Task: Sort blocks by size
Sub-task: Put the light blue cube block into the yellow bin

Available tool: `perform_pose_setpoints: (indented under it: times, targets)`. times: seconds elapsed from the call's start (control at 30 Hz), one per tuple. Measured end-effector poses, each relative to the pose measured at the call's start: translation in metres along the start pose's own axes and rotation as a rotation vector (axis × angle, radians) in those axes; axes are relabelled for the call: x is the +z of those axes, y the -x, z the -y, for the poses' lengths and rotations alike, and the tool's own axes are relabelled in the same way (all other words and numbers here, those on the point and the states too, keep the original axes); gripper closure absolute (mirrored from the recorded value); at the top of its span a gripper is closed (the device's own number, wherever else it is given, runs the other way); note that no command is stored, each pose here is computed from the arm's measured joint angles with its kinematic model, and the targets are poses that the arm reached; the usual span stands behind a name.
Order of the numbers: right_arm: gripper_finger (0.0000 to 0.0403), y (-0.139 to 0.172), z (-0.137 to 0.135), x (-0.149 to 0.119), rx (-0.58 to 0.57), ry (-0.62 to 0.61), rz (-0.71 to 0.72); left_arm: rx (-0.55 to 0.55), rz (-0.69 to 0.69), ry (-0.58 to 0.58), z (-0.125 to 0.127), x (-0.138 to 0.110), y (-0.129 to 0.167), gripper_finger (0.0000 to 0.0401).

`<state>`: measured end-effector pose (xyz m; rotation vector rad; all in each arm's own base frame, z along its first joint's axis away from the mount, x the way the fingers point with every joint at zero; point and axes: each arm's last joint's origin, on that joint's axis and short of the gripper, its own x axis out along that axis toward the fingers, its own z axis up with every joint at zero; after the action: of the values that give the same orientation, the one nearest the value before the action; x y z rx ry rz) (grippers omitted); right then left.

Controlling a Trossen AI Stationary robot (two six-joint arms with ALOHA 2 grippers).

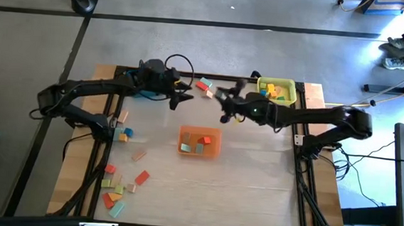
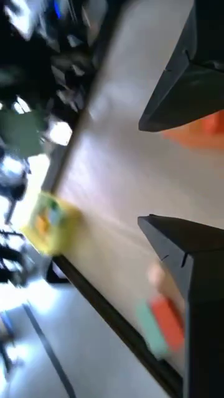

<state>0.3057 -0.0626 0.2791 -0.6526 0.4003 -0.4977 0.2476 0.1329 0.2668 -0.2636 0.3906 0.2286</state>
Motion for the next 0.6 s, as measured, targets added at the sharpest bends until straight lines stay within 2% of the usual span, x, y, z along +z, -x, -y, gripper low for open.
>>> perform_pose_setpoints:
  times: [0.1,0.23,0.43,0.6]
  targets:
    - [0.0269,0.008,0.017,-0.016,-0.059,-0.057,-0.171,0.096,-0.069,-0.013,-0.007,-0.009,0.001,0.0182]
    - [0.027,0.017,0.042,-0.044,-0.127,-0.172,-0.384,0.157,-0.109,-0.011,-0.01,-0.025,0.0,0.018]
    - [0.0269,0.023,0.072,-0.1,-0.174,-0.395,-0.697,0.16,-0.116,0.014,-0.011,-0.039,-0.003,0.018]
    - [0.0269,0.029,0.096,-0.142,-0.201,-0.587,-0.879,0.148,-0.114,-0.006,-0.008,-0.043,-0.005,0.018]
